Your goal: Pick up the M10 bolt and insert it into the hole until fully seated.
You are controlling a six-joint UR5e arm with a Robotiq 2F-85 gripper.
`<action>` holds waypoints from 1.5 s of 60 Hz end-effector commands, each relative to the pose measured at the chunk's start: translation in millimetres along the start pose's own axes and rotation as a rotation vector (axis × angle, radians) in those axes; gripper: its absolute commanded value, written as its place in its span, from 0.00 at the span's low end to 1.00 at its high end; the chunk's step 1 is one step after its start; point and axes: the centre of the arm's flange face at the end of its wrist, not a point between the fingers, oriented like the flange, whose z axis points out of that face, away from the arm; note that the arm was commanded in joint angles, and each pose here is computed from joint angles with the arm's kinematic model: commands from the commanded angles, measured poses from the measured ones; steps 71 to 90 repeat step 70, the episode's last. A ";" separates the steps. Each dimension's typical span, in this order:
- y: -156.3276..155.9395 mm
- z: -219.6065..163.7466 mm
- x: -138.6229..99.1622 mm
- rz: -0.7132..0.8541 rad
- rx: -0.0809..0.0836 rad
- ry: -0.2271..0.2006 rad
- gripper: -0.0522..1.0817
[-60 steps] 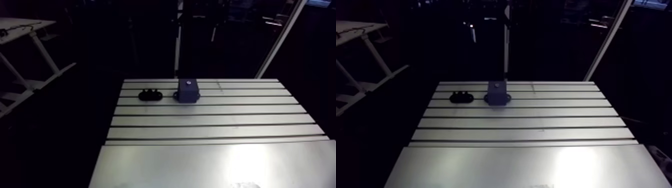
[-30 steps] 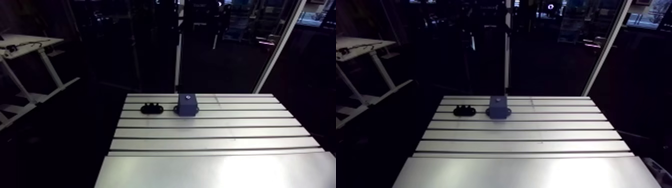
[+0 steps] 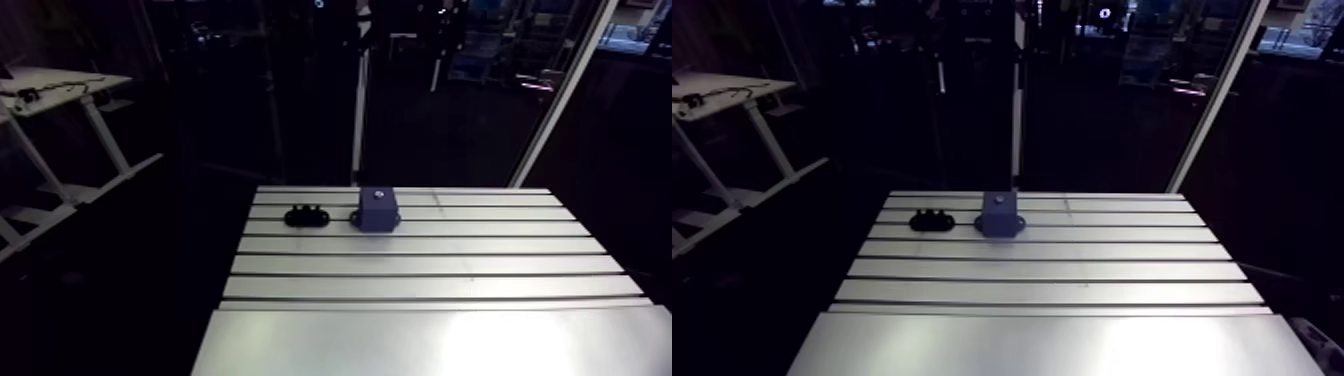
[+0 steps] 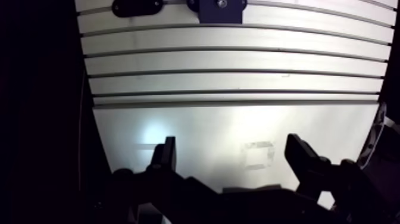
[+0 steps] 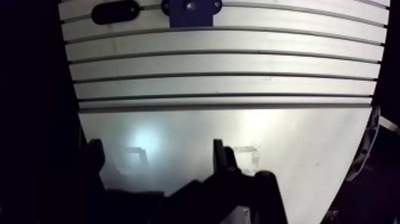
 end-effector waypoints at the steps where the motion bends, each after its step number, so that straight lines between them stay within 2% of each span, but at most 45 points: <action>1: -7.7 -3.6 -18.9 -0.013 -0.007 0.007 0.05; 8: -8.2 0.8 -22.4 -0.013 -0.008 0.041 0.05; 9: -7.1 3.3 -20.7 -0.014 -0.014 0.052 0.05; 13: -6.6 7.1 -19.5 -0.014 -0.017 0.068 0.05; 27: -7.1 8.7 -22.0 -0.012 -0.011 0.086 0.05; 48: -7.8 5.7 -21.2 -0.013 -0.007 0.092 0.05; 90: -7.5 10.0 -17.4 -0.015 -0.009 0.084 0.05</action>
